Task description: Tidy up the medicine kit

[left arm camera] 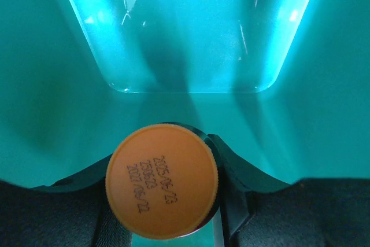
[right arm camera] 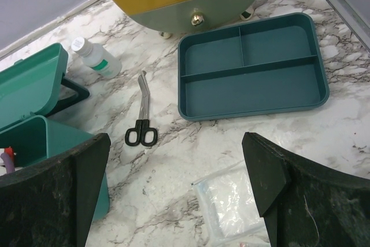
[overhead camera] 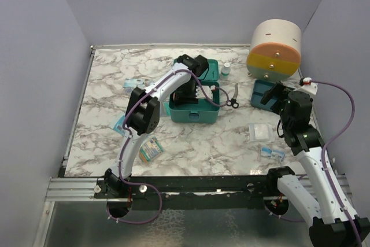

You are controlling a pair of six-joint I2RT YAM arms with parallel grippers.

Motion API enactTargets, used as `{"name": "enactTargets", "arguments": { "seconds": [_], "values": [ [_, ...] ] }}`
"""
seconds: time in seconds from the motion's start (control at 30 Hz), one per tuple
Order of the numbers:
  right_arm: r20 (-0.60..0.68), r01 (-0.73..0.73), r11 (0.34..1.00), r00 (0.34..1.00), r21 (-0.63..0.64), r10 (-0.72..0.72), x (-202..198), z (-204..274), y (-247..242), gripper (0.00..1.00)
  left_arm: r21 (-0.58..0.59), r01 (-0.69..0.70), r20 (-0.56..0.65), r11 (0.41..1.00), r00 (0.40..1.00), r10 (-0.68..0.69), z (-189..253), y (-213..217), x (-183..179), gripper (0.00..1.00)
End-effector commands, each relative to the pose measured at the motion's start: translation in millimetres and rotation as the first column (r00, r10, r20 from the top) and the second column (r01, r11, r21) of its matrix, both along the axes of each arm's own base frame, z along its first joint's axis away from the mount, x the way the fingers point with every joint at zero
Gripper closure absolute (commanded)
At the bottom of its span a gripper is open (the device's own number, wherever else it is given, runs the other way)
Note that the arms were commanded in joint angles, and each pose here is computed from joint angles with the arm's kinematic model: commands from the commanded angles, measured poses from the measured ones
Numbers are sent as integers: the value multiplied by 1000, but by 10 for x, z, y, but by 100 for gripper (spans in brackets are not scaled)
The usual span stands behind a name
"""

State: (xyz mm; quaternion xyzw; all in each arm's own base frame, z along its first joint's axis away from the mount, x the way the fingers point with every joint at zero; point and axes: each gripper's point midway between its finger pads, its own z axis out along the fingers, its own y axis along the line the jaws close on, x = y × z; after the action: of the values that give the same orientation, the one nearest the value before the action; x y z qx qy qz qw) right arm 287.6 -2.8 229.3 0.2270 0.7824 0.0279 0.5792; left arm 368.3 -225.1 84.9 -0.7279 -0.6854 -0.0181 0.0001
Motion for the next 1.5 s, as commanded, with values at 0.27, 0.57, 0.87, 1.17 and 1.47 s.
{"name": "enactTargets", "arguments": {
  "seconds": [0.27, 0.57, 0.87, 1.17, 1.47],
  "values": [
    [28, 33, 999, 999, -18, -32, -1, 39, -66, 0, 2, 15, 64, 1000, 998, -15, 72, -37, 141, 31],
    [3, 15, 999, 1000, -40, -15, 7, -54, -55, 0, -57, 4, 68, 998, 998, 0, 194, -141, 146, 21],
    [-21, -130, 985, 991, -114, 129, 280, -119, 135, 0, -303, -13, 192, 953, 978, 75, 1053, -412, 175, 21],
    [-46, -281, 953, 960, -115, 277, 675, -218, 427, 0, -532, -146, 236, 834, 921, 311, 1683, -334, 129, 19],
    [-55, -327, 928, 945, -176, 323, 1184, -394, 792, 0, -645, -394, 137, 655, 783, 607, 1890, 203, 441, 18]
  ]
}}
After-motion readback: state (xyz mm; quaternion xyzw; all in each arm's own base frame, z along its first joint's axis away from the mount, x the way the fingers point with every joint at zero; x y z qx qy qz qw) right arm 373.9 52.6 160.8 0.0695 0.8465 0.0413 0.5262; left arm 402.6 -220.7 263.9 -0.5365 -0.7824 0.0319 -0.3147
